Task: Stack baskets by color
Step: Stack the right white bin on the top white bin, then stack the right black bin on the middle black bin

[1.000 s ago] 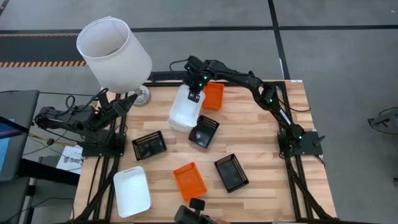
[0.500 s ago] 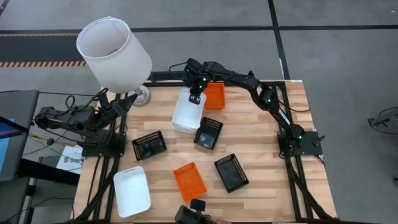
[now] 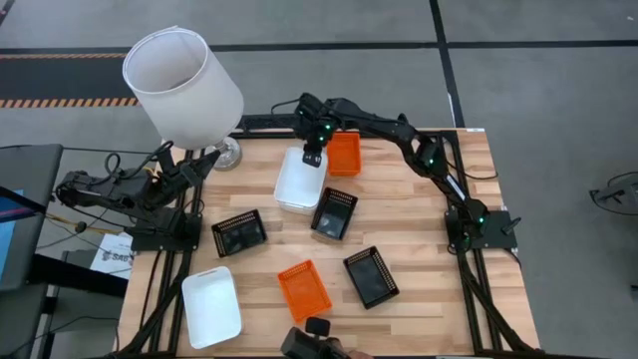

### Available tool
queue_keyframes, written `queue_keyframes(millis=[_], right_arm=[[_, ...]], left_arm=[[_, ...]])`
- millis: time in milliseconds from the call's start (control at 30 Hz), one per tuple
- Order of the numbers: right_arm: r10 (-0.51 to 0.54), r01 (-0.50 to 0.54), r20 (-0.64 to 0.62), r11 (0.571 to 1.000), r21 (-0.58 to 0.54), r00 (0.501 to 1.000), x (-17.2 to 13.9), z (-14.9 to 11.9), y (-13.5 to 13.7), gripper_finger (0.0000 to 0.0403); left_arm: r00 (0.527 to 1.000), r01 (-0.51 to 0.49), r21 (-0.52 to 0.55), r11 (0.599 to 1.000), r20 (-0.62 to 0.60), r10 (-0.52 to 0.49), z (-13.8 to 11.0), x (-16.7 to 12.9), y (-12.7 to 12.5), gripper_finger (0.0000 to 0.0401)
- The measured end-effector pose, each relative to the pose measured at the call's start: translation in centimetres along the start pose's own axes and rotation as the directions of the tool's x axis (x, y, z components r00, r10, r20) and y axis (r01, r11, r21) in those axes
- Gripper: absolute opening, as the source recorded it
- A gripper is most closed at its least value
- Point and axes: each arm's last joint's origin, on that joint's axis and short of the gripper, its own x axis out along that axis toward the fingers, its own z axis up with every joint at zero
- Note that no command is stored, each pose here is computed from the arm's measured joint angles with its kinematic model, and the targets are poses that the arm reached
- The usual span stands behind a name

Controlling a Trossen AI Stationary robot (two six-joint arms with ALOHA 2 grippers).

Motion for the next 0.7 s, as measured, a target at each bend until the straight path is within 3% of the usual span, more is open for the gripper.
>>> queue_keyframes(millis=[233, 367, 600, 700], right_arm=[[-0.029, 0.024, 0.063, 0.996, 0.087, 0.998, -5.4, 0.5, 0.0, 0.0221], [-0.029, 0.022, 0.035, 0.984, 0.174, 0.999, -9.2, 0.0, 1.0, 0.0243], [0.062, 0.014, -0.184, 0.921, 0.389, 0.981, -13.8, -2.2, 5.9, 0.0238], [0.086, 0.016, -0.231, 0.914, 0.405, 0.969, -14.8, -2.5, 9.5, 0.0237]], left_arm=[[1.000, 0.012, 0.003, 1.000, -0.014, -0.011, 0.0, 0.0, 0.0, 0.0171], [0.997, 0.050, 0.026, 0.998, -0.067, -0.048, -0.2, 0.0, -0.1, 0.0171], [0.992, 0.072, 0.029, 0.997, -0.110, -0.068, -0.4, 0.0, -0.1, 0.0171], [0.988, 0.087, 0.027, 0.996, -0.128, -0.083, -0.5, 0.0, -0.1, 0.0171]])
